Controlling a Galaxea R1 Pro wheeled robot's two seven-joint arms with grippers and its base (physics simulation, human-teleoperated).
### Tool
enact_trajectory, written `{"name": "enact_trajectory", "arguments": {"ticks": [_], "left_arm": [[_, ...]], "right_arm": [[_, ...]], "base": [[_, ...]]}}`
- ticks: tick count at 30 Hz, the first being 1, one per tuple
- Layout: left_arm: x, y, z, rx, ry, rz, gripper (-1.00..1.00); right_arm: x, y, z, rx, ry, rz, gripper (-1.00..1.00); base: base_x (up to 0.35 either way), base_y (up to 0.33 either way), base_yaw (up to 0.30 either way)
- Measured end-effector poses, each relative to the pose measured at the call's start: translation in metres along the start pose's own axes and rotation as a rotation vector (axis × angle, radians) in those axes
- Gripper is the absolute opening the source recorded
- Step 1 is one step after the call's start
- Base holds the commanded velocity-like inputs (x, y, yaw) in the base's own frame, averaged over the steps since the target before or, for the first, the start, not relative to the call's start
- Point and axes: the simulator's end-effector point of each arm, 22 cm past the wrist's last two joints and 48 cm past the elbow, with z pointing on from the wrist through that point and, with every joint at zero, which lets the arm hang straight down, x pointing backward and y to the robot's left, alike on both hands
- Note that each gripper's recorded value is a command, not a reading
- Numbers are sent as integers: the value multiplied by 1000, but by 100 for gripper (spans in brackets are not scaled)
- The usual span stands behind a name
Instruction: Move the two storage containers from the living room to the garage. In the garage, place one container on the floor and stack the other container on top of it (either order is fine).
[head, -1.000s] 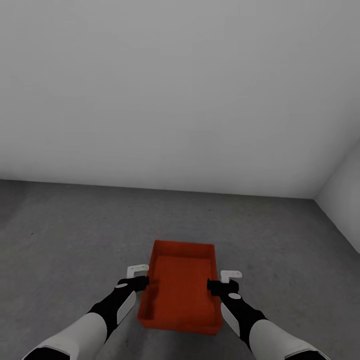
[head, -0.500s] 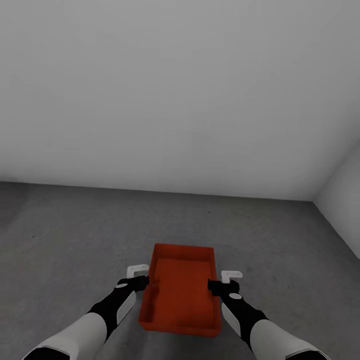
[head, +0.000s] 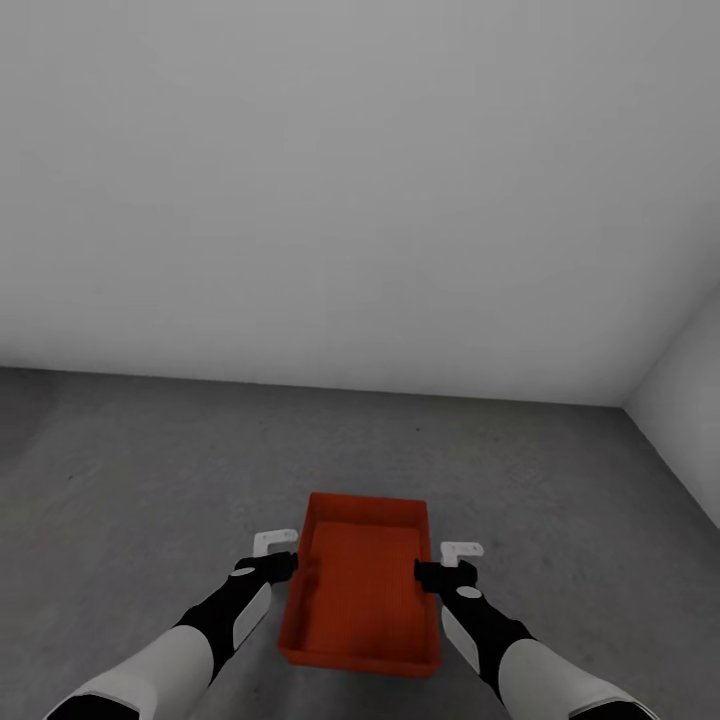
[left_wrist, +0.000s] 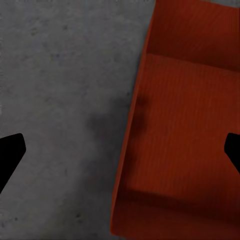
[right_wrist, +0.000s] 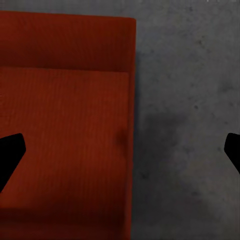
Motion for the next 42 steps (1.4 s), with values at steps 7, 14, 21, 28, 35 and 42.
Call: {"name": "enact_trajectory", "arguments": {"ticks": [7, 14, 21, 28, 35, 42], "left_arm": [[-9, -1, -10, 1, 1, 4, 100], [-16, -1, -21, 1, 8, 3, 100], [-24, -1, -31, -2, 10, 2, 100], [-29, -1, -41, -3, 17, 3, 100], [-34, 1, -51, -9, 24, 3, 100], [-46, -2, -61, -7, 15, 1, 100]], "right_arm": [[-11, 2, -10, -1, -5, 5, 100], [-24, -1, -19, 6, -13, 16, 100], [-34, 1, -29, 4, -14, 12, 100], [-45, 2, -38, -2, -15, 1, 100], [-53, 2, -47, -4, -12, 0, 100], [-62, 1, -57, -4, -14, -2, 100]], "base": [[0, 0, 0], [0, 0, 0], [0, 0, 0], [0, 0, 0], [0, 0, 0], [0, 0, 0]]}}
